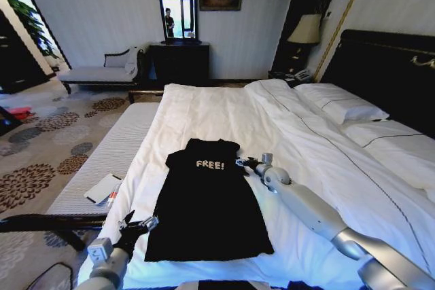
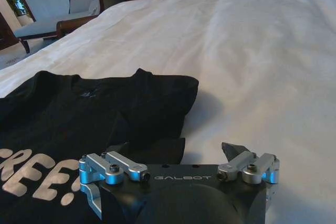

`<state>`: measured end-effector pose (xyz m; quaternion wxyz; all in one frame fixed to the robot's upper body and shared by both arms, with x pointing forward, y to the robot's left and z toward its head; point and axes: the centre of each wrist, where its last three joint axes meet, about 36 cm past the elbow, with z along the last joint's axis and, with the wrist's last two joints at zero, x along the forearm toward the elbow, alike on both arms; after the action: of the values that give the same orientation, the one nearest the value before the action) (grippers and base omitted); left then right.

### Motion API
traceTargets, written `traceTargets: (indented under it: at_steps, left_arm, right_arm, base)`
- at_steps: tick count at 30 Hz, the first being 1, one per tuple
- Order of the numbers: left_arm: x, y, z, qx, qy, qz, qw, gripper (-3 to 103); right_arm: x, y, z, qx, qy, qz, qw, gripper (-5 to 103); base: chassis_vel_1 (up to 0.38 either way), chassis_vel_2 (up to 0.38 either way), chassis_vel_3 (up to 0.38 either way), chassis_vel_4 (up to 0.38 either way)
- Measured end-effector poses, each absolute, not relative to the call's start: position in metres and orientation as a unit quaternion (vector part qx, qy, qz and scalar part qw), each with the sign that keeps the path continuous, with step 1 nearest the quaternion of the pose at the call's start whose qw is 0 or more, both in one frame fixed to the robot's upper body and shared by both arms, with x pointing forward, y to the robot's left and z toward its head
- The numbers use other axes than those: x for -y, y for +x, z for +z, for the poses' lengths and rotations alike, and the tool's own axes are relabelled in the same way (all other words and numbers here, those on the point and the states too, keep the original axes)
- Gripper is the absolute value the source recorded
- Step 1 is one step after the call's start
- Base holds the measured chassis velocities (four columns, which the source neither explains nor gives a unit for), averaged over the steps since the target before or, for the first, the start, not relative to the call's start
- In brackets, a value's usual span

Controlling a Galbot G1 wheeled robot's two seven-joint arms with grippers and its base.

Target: Fold the clothes on the bed.

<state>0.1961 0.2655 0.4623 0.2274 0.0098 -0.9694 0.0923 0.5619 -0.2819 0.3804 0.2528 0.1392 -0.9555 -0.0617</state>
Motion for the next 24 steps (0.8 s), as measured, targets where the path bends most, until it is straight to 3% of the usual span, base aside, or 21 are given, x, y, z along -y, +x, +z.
traceTargets:
  at_steps: [2,6,8,11,14,24]
  left_arm:
    - [-0.265,0.195,0.462,0.969,0.010,0.094,0.228,100]
    - [-0.266,0.197,0.462,0.970,0.010,0.092,0.225,100]
    - [-0.266,0.198,0.462,0.970,0.008,0.092,0.224,100]
    - [-0.264,0.198,0.462,0.970,0.005,0.093,0.224,100]
    - [-0.264,0.198,0.461,0.970,0.004,0.091,0.225,100]
    - [-0.267,0.201,0.460,0.971,0.007,0.092,0.222,100]
  right_arm:
    - [0.282,0.563,0.377,0.956,0.139,-0.059,0.253,91]
    - [0.282,0.565,0.373,0.956,0.137,-0.059,0.252,86]
    - [0.281,0.567,0.372,0.956,0.136,-0.059,0.253,69]
    - [0.280,0.569,0.370,0.956,0.136,-0.058,0.255,63]
    - [0.279,0.572,0.368,0.956,0.133,-0.059,0.256,48]
    - [0.279,0.575,0.368,0.956,0.134,-0.054,0.257,22]
  base:
    - [0.000,0.000,0.000,0.000]
    - [0.000,0.000,0.000,0.000]
    - [0.000,0.000,0.000,0.000]
    - [0.000,0.000,0.000,0.000]
    - [0.000,0.000,0.000,0.000]
    - [0.000,0.000,0.000,0.000]
